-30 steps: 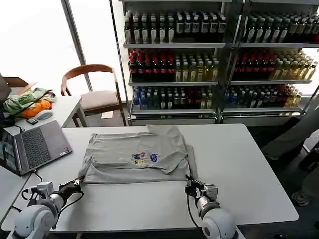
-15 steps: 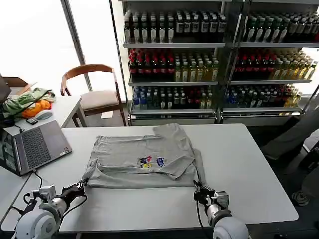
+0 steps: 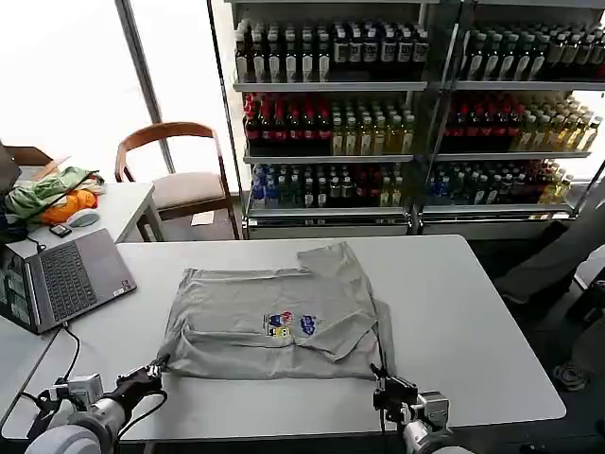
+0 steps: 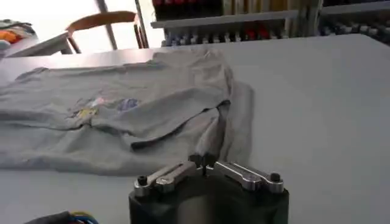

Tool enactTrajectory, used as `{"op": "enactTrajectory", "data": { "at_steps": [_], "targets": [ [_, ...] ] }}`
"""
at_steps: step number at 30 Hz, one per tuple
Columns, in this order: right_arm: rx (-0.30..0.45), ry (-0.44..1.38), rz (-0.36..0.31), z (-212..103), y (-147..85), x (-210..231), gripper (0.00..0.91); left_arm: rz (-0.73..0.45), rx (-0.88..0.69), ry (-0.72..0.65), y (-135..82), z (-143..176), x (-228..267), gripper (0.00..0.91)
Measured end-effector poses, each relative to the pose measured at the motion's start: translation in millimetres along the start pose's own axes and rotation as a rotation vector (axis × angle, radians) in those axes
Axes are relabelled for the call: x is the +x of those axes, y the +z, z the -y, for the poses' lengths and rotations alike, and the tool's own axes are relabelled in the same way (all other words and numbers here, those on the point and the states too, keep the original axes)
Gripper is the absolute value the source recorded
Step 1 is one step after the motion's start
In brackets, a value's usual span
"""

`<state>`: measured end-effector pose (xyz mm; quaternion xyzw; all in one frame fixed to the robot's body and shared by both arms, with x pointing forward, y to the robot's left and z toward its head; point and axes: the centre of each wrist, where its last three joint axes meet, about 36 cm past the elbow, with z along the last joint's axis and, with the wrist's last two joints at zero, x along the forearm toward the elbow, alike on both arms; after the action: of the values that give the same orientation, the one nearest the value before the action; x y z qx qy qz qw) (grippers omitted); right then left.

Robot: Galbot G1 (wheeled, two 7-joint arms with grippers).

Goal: Fold and organize the clothes.

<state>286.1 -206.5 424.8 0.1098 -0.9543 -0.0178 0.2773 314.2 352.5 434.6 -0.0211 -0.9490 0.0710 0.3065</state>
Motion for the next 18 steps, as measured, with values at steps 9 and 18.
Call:
{"op": "enactTrajectory", "data": {
  "at_steps": [9,18],
  "targets": [
    [0.03,-0.02,-0.029,-2,7,23,0.0,-0.007,0.024,-0.031,13,5,30,0.0],
    [0.048,-0.035,-0.048,-5,12,36,0.0,-0.041,0.05,-0.048,31,12,50,0.0]
  ]
}}
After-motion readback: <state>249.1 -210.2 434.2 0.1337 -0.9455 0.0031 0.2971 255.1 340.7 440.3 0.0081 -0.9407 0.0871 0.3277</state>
